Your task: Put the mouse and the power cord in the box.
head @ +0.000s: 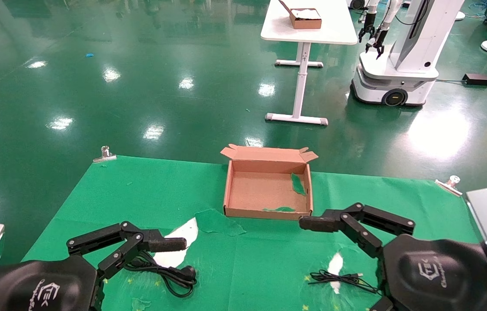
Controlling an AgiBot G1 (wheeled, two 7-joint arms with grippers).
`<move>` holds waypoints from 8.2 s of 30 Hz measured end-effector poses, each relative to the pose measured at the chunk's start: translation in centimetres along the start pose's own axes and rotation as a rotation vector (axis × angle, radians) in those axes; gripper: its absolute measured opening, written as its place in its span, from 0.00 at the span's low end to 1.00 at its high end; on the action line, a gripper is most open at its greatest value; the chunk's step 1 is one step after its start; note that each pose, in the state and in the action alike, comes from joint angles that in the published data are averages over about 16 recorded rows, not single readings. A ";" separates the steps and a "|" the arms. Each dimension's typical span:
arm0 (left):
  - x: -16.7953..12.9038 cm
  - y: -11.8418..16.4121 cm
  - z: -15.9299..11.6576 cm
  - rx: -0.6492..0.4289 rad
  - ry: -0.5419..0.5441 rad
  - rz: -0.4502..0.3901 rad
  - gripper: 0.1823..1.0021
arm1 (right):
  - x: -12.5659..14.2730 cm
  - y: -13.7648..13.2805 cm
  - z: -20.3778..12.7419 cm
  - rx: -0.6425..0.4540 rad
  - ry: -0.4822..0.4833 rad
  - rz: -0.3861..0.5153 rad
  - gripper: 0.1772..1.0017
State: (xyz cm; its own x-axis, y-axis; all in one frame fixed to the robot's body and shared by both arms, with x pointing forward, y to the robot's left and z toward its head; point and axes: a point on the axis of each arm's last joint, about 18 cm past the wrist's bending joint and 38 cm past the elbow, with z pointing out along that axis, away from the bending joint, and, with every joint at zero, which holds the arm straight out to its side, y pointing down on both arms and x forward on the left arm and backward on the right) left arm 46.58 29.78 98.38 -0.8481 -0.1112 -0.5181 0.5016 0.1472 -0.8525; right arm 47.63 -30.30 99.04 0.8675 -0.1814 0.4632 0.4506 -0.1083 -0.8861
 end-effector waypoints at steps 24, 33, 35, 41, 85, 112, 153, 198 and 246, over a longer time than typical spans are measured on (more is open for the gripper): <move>0.0 0.0 0.0 0.000 0.000 0.000 1.00 | 0.0 0.0 0.0 0.000 0.000 0.000 1.00; 0.0 0.0 0.0 0.000 0.000 0.000 1.00 | 0.0 0.0 0.0 0.000 0.000 0.000 1.00; 0.0 0.0 0.0 0.000 0.000 0.000 1.00 | 0.0 0.0 0.0 0.000 0.000 0.000 1.00; 0.0 0.0 0.0 0.000 0.000 0.000 1.00 | 0.0 0.0 0.0 0.000 0.000 0.000 1.00; -0.1 0.8 0.7 -0.028 0.013 -0.003 1.00 | 0.2 0.8 -0.7 -0.049 0.028 -0.003 1.00; -9.5 13.0 3.9 -0.862 0.047 0.034 1.00 | 4.9 10.9 -3.4 -0.735 0.155 -0.100 1.00; -16.7 18.0 7.2 -1.174 -0.158 0.201 1.00 | 8.7 16.9 0.9 -1.036 0.188 -0.058 1.00; -16.7 18.1 7.2 -1.173 -0.158 0.199 0.60 | 14.7 19.5 5.0 -1.070 0.231 -0.056 0.66; -21.7 9.1 24.1 -0.836 -0.290 0.715 0.09 | 16.9 5.3 -1.9 -1.074 0.471 -0.295 0.04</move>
State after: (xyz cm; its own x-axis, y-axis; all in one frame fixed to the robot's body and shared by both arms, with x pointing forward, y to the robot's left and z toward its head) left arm 73.72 9.83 100.22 -0.2871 0.0543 -0.9564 0.4911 0.8656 -0.0983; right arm 64.24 -35.76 102.19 0.4978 -0.3269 0.8033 0.0194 -0.9218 -0.3872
